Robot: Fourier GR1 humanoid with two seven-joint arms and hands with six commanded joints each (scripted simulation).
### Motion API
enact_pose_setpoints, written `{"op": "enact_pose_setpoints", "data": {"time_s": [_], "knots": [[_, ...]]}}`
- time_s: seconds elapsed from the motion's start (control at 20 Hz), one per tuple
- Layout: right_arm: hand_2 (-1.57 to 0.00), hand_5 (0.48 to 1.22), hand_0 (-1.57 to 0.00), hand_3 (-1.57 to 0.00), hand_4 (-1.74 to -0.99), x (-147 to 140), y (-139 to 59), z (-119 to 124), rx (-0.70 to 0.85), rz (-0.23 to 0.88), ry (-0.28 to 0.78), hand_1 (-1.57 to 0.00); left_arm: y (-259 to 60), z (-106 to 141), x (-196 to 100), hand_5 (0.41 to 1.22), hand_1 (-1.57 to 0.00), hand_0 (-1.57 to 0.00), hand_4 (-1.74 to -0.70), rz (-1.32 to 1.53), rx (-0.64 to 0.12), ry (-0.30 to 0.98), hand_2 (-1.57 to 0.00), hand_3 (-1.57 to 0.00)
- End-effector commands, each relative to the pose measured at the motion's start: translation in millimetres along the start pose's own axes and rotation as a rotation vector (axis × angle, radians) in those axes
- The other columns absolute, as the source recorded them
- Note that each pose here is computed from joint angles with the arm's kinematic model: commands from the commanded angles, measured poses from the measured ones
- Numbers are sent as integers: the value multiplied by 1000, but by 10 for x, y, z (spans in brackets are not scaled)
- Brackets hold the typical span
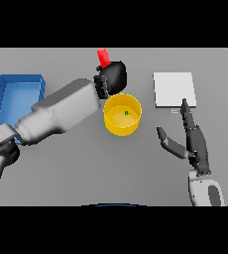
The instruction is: Pick up the red beaker and tilt it to pour out 1 green nut into yellow bowl. Pick up the yellow bowl and place it on the metallic measuring scale.
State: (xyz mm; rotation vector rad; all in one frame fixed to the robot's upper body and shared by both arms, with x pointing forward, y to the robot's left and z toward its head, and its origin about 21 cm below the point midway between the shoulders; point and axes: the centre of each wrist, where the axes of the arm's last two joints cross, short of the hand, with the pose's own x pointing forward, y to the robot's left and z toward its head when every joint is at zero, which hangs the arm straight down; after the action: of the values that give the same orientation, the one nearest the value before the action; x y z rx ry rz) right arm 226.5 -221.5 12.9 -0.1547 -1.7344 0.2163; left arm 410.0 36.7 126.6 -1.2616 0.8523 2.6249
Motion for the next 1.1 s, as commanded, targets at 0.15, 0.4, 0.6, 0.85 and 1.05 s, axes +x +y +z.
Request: {"op": "enact_pose_setpoints", "data": {"time_s": [0.15,0.4,0.6,0.85,1.05], "knots": [[1,575,1,1,-1133,-16,27,3,-5,6,5,1,221,2,-152,1221,-1571,-1571,-1733,-148,16,13,-1571,-1570],[1,557,1,1,-1133,14,26,-18,-3,22,4,1,598,250,-880,1221,-1571,-1571,-1727,-211,20,131,-1571,-1571],[1,554,1,1,-1117,29,36,-18,15,-6,-19,1,507,634,-1588,1221,-1571,-1571,-1722,-29,58,341,-1571,-1571],[1,578,1,1,-1105,11,63,-82,43,-13,-20,1,-50,1279,-2328,1221,-1571,-1571,-1735,677,96,612,-1571,-1509],[1,595,1,1,-1118,-19,48,-91,51,0,-33,1,-945,1634,-2398,1221,-1571,-1571,-1738,1203,202,728,-1571,-1538]]}}
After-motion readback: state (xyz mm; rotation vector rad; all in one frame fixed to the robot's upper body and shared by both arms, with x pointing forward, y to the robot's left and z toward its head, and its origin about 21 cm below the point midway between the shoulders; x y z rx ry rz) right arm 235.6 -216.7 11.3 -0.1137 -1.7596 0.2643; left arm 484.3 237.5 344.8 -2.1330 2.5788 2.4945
